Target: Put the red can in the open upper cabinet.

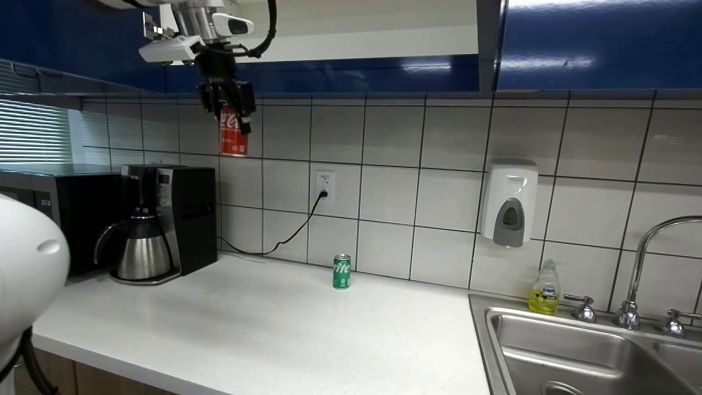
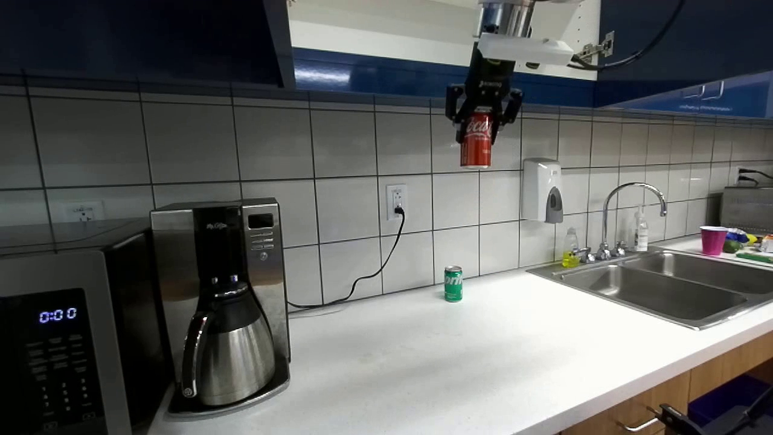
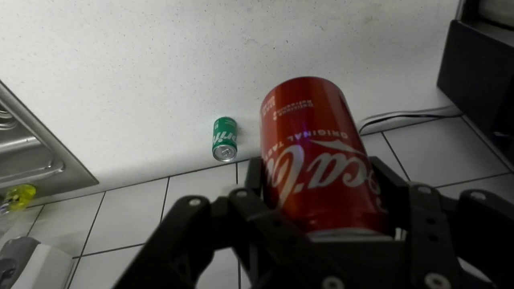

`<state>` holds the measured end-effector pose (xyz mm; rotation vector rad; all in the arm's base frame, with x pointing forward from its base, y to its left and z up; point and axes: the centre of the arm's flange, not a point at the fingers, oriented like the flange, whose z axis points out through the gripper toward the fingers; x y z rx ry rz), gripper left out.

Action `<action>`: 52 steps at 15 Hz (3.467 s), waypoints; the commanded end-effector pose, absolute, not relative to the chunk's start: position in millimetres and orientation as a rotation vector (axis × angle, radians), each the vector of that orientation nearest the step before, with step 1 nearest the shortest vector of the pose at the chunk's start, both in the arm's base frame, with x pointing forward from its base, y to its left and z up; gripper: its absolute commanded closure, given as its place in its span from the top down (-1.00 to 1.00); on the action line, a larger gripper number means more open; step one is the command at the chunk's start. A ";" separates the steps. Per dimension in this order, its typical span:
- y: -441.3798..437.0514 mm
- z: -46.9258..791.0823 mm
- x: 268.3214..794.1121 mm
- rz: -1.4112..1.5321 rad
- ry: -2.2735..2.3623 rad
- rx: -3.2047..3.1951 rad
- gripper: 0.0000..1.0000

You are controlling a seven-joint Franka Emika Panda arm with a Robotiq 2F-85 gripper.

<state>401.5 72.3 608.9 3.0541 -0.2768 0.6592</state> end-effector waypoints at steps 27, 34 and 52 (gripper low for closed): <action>92.6 856.2 453.6 1.021 -0.538 2.948 -0.21; 85.9 869.8 487.2 1.012 -0.606 2.933 -0.21; 86.7 859.2 554.2 0.996 -0.667 2.881 0.79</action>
